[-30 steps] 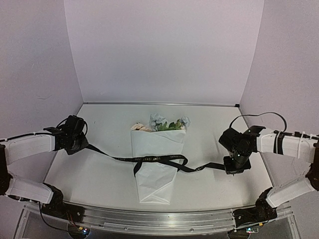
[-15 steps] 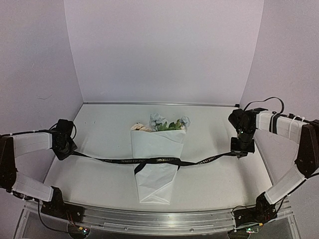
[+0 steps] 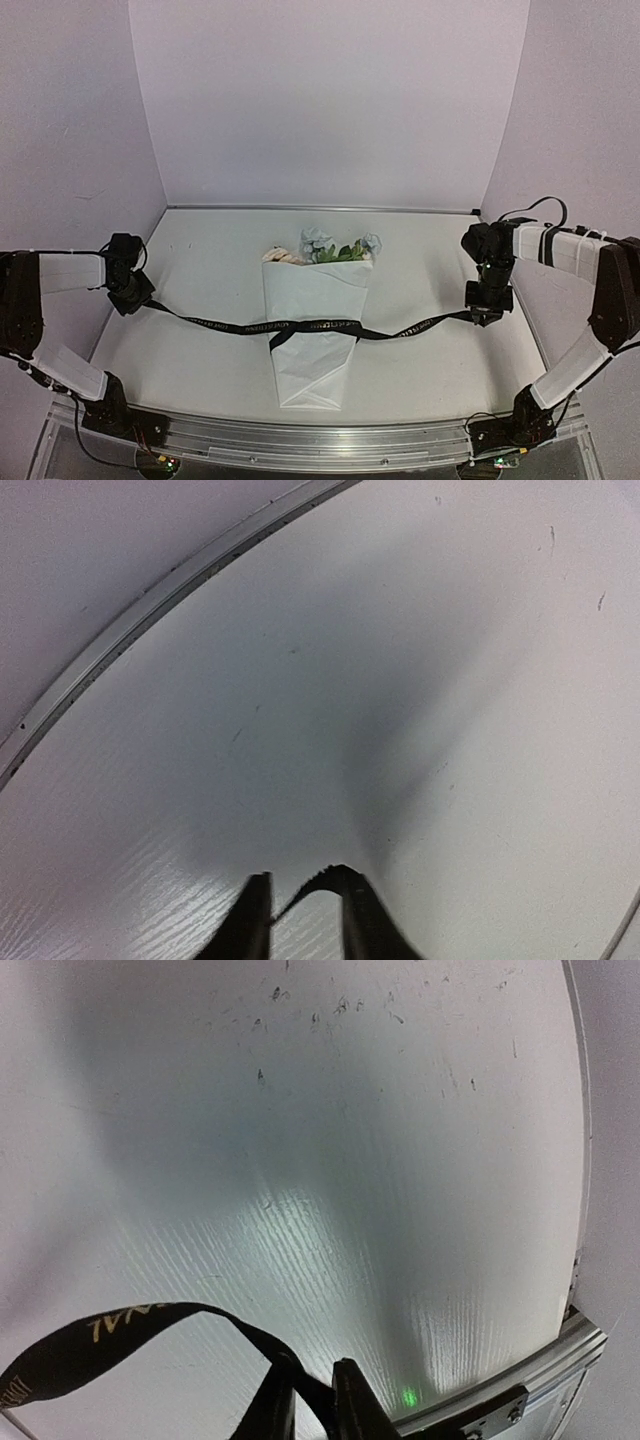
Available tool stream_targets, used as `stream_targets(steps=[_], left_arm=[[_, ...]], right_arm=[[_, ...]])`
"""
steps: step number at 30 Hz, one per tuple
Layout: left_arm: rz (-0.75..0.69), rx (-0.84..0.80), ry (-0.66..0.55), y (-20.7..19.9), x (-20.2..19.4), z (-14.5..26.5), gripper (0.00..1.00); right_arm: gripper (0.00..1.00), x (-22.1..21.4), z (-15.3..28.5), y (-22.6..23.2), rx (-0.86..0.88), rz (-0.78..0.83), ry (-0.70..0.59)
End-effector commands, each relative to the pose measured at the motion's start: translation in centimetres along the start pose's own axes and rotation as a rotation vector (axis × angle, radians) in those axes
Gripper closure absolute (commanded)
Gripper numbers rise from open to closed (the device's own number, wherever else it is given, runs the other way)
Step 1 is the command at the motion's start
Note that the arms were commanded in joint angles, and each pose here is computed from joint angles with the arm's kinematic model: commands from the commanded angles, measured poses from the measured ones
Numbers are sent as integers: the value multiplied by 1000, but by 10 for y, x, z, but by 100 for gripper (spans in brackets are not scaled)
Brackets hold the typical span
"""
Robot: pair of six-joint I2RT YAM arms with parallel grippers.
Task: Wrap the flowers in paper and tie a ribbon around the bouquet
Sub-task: Cross the ribbon over the folded bouquet, then tie the ribbon around the folded bouquet.
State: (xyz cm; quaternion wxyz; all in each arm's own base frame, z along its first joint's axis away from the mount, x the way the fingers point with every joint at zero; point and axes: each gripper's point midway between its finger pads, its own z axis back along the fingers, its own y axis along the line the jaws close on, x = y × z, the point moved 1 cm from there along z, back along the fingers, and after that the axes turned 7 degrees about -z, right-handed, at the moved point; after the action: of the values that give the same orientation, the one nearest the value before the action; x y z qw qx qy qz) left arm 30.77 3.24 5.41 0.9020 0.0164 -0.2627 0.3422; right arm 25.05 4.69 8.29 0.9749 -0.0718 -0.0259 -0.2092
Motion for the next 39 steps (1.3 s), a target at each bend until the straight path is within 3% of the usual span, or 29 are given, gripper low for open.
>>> stream_targets(steps=[1,4,6,13,18,22,31,39], left_arm=[[-13,-100,-44,-19,17,15,49],[-72,-185,-93,-31,27,35,32],[-112,-231,-125,-41,35,50,23],[-430,-386,-204,-118,9,99,17],[-648,-572,-215,-166,-29,123,17],[-890,-747,-224,-199,-78,144,20],[-1502,-935,-309,-217,-161,151,24],[-1749,-904,-277,-208,-185,118,24]], right_arm=[[57,-8,4,2,27,19,36],[34,-10,12,1,54,54,9],[26,-10,20,5,67,125,-33],[10,-26,31,80,273,547,-207],[7,-60,22,145,444,933,-290],[7,-82,17,176,536,1085,-296],[8,-108,1,217,577,1312,-325],[12,-96,-6,241,536,1323,-439]])
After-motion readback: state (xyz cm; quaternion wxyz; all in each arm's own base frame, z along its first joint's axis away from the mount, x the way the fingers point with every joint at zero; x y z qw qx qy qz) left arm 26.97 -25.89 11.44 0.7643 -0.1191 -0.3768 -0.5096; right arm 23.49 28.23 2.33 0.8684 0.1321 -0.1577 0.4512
